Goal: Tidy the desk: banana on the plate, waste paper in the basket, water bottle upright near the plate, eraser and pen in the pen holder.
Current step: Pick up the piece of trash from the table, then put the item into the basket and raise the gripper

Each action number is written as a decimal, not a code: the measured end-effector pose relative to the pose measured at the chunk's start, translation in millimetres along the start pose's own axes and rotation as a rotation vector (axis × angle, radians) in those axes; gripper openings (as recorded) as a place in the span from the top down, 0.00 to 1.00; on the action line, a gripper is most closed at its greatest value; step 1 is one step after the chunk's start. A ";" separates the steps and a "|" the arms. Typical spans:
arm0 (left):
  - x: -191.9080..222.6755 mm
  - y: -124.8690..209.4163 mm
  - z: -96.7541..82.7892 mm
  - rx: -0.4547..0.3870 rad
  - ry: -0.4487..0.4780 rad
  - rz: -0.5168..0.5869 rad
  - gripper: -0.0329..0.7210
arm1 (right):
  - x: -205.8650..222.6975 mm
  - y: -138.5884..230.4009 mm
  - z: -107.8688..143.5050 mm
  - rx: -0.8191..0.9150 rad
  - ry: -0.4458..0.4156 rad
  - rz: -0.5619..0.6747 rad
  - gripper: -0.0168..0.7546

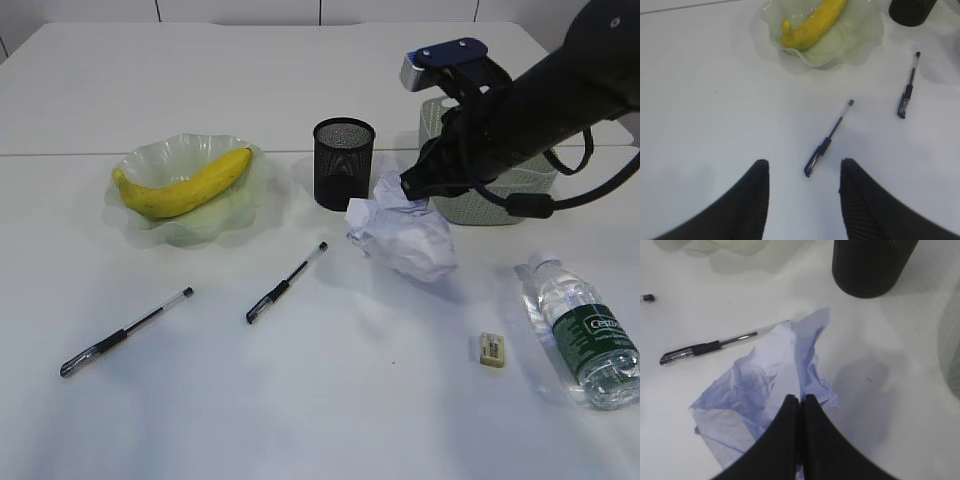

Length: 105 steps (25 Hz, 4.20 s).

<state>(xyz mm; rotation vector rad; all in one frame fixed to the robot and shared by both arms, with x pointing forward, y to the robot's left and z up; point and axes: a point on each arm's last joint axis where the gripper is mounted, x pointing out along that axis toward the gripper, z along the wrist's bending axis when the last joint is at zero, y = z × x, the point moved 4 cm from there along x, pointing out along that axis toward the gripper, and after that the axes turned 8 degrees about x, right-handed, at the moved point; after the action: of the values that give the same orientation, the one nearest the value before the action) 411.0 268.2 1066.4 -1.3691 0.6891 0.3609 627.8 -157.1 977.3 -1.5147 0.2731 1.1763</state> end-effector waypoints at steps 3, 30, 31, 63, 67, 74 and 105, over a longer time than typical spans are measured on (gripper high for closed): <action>0.0 -0.5 0.0 0.000 0.000 -0.004 0.52 | -11.3 -11.7 3.7 -0.016 -0.012 -0.022 1.00; -0.2 -6.2 1.9 0.012 -0.015 -0.047 0.52 | -73.3 -69.4 -77.0 0.118 0.201 -0.320 1.00; -0.2 -6.3 1.9 0.012 -0.015 -0.048 0.52 | -74.5 -69.4 -81.6 0.123 0.214 -0.329 1.00; 0.7 -6.7 2.7 0.019 -0.020 -0.048 0.52 | -17.3 -80.0 -164.3 0.190 0.377 -0.420 1.00; 0.7 -6.7 2.7 0.019 -0.020 -0.048 0.52 | -18.1 -80.3 -165.4 0.191 0.382 -0.425 1.00; 0.7 -6.7 2.7 0.019 -0.020 -0.048 0.52 | -18.6 -80.8 -166.1 0.186 0.389 -0.429 0.97; 0.8 -0.6 2.2 0.019 -0.016 -0.002 0.52 | -66.7 -73.2 -124.4 0.193 0.252 -0.239 0.52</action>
<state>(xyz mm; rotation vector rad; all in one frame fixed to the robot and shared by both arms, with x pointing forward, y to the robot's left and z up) 412.5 270.1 1066.5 -1.3476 0.6762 0.3631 712.6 -266.0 1056.2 -1.4784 0.3537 0.7493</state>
